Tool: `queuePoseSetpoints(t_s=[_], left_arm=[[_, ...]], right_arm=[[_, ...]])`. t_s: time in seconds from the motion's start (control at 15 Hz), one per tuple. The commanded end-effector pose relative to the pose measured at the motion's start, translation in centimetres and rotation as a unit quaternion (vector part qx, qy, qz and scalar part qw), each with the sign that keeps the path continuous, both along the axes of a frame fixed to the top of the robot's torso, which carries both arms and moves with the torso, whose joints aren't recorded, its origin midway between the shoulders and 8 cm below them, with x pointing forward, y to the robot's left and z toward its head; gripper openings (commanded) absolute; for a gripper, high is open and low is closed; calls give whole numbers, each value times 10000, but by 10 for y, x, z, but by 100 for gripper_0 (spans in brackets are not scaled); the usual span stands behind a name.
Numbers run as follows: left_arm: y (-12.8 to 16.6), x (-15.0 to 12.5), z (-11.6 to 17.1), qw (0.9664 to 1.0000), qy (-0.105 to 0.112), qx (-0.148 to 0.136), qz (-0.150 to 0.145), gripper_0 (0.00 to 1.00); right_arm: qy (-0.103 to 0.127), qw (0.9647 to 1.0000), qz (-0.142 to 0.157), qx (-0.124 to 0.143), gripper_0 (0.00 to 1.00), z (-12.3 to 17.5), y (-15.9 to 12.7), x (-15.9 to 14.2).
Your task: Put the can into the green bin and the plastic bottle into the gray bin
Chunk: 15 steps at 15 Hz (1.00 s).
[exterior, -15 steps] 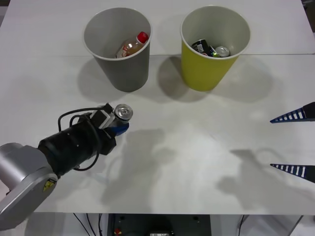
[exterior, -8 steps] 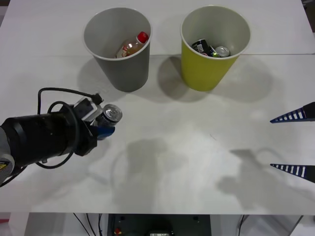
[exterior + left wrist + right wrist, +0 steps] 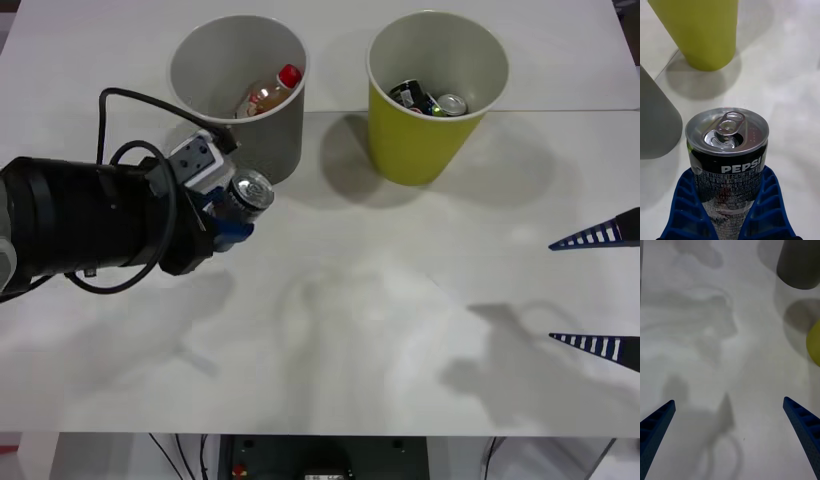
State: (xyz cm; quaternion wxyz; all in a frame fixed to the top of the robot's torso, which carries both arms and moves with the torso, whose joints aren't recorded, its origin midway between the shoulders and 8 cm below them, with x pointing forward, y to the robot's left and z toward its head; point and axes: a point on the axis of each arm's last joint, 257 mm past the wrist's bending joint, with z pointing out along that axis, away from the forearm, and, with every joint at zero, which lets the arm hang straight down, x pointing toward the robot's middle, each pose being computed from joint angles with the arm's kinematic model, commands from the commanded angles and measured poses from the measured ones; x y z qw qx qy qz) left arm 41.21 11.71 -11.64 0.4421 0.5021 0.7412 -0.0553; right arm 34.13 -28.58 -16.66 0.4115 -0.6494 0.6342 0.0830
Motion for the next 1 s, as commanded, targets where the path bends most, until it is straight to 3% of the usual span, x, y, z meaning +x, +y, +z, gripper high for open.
queuePoseSetpoints(t_s=[0.07,0.4,0.53,0.73,1.0], left_arm=[[-12,22,22,9998,121,-153,-49,0],[-50,45,65,9988,279,-329,-222,0],[-75,49,85,9970,323,-669,-214,0],[-100,64,110,9954,293,-866,-290,0],[-134,89,144,9962,201,-788,-307,0]], right_arm=[[0,10000,0,0,100,0,0,0],[0,10000,0,0,100,0,0,0],[0,10000,0,0,100,0,0,0],[0,10000,0,0,100,0,0,0],[0,10000,0,0,100,0,0,0]])
